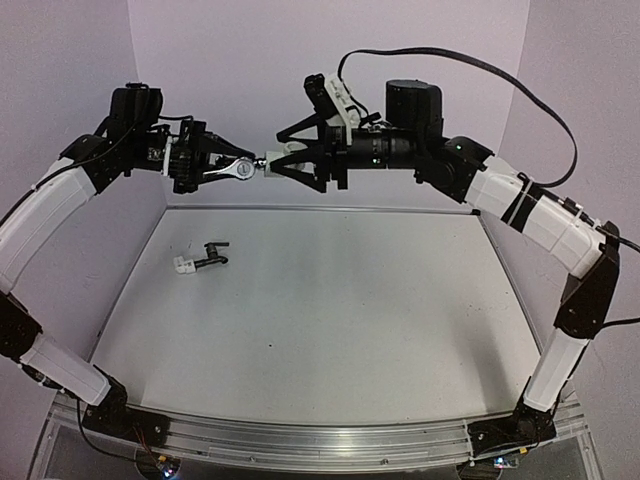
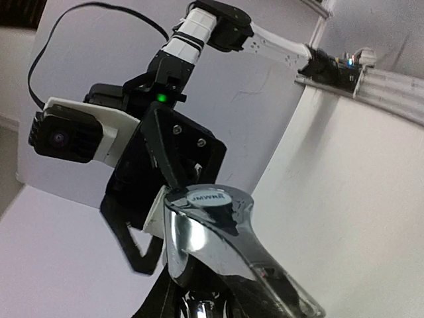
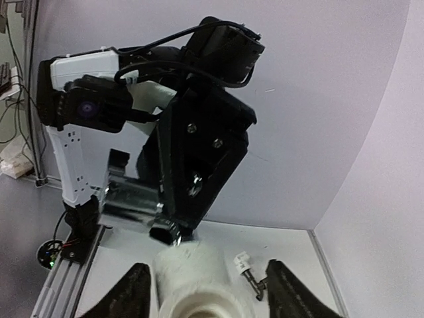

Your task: Install the water faucets

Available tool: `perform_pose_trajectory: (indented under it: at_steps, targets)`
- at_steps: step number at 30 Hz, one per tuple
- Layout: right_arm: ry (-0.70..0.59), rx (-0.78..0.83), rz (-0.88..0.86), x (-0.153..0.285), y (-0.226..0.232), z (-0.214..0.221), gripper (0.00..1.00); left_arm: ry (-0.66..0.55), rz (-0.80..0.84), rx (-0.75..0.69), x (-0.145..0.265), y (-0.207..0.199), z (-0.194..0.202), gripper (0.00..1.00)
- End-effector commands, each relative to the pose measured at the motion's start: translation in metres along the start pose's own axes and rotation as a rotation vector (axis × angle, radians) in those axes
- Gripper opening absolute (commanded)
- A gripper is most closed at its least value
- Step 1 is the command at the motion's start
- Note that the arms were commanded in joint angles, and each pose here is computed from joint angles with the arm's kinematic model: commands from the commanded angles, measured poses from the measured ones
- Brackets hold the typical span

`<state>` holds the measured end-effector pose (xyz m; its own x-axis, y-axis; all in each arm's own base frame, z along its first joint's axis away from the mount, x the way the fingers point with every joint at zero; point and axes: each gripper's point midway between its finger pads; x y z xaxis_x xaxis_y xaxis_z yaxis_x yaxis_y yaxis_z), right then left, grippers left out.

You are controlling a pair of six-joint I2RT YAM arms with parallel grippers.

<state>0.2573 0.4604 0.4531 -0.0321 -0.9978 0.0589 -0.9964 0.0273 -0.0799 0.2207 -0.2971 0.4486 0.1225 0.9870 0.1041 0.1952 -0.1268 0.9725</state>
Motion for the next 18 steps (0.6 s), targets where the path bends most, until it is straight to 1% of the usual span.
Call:
perform_pose_trajectory:
  at_steps: [1,4,7,10,12,14,17,18]
  targets:
    - [-0.105,0.058,0.268,0.021,-0.023,-0.041,0.97,0.022,-0.118,0.369,-0.005,0.028,0.009,0.0]
    - [-0.078,0.062,0.394,0.034,-0.041,-0.032,0.98,0.053,-0.214,0.596,-0.003,0.041,0.024,0.0]
    - [-0.08,0.109,0.426,0.05,-0.04,-0.031,0.98,0.109,-0.292,0.814,0.001,0.046,0.039,0.0]
    - [-0.095,0.162,0.401,0.059,-0.027,-0.035,0.98,0.144,-0.355,1.007,0.007,0.039,0.045,0.0]
    - [-0.089,0.216,0.373,0.063,-0.017,-0.035,0.98,0.147,-0.391,1.136,0.011,0.036,0.046,0.0]
    - [-0.049,0.306,0.319,0.061,-0.005,-0.018,0.98,0.141,-0.441,1.29,0.014,0.036,0.049,0.0]
    - [-0.009,0.458,0.288,0.059,0.001,0.001,0.98,0.098,-0.533,1.566,0.02,0.044,0.057,0.0]
    - [0.001,0.503,0.273,0.057,0.003,0.005,0.98,0.081,-0.546,1.635,0.02,0.045,0.057,0.0]
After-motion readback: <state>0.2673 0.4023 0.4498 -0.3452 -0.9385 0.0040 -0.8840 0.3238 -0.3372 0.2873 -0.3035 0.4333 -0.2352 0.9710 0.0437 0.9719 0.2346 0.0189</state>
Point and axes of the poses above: each gripper's point midway between its finger pads, its own x axis back along the fingers, its own y axis along the line the jaws close on, z = x × y, and after that the axes turned 9 degrees about -x, right-handed
